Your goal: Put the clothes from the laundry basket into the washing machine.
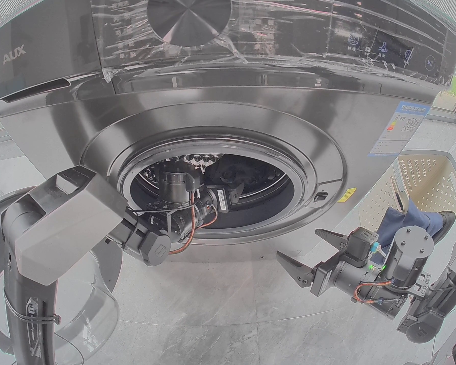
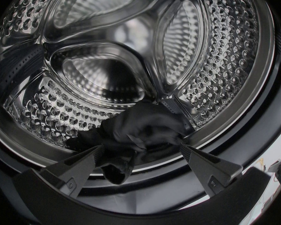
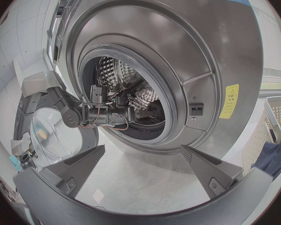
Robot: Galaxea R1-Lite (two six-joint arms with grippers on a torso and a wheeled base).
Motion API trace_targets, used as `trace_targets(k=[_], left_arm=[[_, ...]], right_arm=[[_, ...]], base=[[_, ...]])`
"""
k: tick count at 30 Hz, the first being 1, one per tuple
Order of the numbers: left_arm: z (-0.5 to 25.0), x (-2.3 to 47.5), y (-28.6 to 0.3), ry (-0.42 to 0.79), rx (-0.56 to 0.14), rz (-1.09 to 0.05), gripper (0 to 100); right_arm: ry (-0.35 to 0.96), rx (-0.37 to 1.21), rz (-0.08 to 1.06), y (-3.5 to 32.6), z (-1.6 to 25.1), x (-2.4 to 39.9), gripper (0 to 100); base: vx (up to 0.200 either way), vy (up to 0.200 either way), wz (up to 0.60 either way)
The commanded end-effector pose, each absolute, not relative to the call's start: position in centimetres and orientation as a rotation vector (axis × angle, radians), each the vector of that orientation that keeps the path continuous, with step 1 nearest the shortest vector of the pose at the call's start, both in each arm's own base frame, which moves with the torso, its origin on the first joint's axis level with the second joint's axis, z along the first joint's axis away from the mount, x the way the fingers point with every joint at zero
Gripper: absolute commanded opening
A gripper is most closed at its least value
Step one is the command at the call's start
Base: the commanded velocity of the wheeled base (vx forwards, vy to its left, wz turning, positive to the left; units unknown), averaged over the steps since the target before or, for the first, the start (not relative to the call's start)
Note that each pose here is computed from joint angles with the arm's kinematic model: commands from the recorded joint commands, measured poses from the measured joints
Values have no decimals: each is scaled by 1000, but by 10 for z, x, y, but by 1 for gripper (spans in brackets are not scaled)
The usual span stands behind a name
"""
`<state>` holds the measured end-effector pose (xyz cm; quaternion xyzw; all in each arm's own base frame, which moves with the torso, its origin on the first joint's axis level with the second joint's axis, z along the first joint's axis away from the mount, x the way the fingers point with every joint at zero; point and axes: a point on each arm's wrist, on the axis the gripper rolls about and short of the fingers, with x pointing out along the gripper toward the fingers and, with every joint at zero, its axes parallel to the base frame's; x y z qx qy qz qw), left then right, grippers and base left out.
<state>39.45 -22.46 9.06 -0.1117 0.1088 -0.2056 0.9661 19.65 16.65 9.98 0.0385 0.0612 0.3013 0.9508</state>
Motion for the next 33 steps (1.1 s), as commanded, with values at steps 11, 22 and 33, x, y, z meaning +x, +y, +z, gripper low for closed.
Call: trace_targets(k=[11, 22, 33], left_arm=[[86, 410, -232, 176, -236, -408, 100], [91, 398, -236, 119, -249, -400, 100], [88, 326, -230, 190, -170, -488, 100]], right_arm=[[132, 75, 614, 168, 97, 197, 100], [130, 76, 613, 167, 98, 197, 100], [125, 77, 605, 164, 100, 197, 100]], base=[[0, 0, 0], [0, 0, 0], [0, 0, 0]])
